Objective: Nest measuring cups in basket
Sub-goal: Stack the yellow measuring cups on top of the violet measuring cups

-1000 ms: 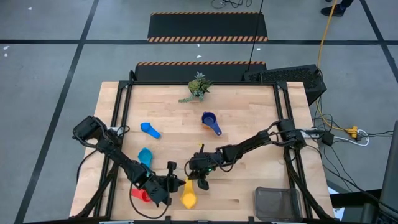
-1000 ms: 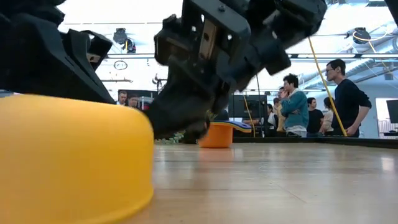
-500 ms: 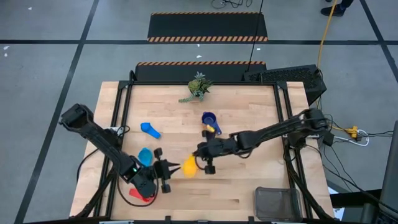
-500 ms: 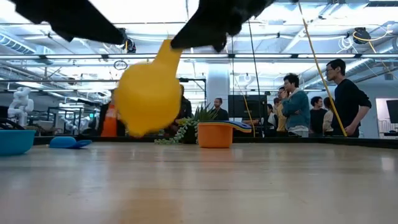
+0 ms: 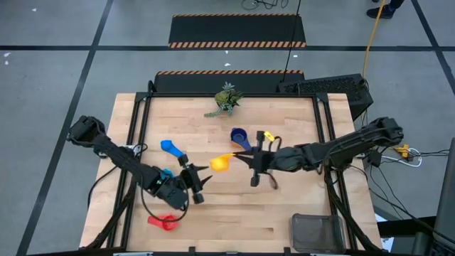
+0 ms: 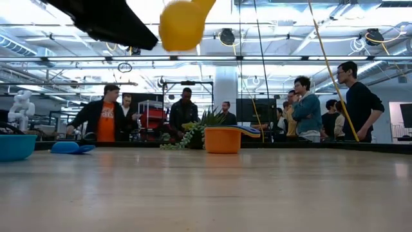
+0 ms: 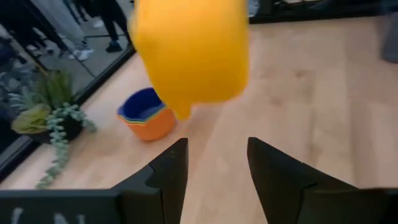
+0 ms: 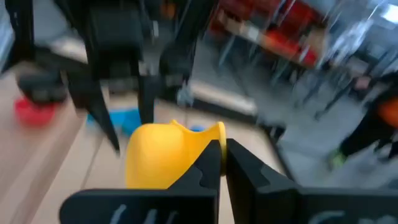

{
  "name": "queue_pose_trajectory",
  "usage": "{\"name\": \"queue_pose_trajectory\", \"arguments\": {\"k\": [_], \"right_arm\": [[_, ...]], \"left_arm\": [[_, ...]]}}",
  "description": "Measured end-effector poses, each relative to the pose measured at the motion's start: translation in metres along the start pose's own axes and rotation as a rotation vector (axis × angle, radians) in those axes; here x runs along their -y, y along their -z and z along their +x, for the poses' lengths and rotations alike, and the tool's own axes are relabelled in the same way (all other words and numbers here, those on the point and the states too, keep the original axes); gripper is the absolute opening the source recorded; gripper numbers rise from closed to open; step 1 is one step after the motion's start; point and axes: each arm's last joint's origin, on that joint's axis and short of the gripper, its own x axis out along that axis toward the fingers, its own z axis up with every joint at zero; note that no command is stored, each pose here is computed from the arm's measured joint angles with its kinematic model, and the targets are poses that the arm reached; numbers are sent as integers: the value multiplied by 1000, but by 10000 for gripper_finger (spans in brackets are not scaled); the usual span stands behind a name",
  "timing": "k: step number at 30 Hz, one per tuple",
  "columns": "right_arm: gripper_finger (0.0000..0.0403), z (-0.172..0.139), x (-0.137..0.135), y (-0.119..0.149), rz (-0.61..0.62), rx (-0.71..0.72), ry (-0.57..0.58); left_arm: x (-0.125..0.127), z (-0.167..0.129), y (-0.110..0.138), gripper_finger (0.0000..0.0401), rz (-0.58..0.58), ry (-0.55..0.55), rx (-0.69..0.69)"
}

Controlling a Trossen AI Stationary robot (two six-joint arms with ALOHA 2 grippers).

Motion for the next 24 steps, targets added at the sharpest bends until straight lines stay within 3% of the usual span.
{"name": "queue_pose_trajectory", "arguments": {"k": [10, 24], "right_arm": [[0, -35, 9, 30, -36, 241, 85], [0, -64, 23, 11, -160, 445, 18]], "left_arm": [[-17, 23, -18, 184, 31, -53, 58], [-37, 38, -51, 184, 113, -64, 243]]}}
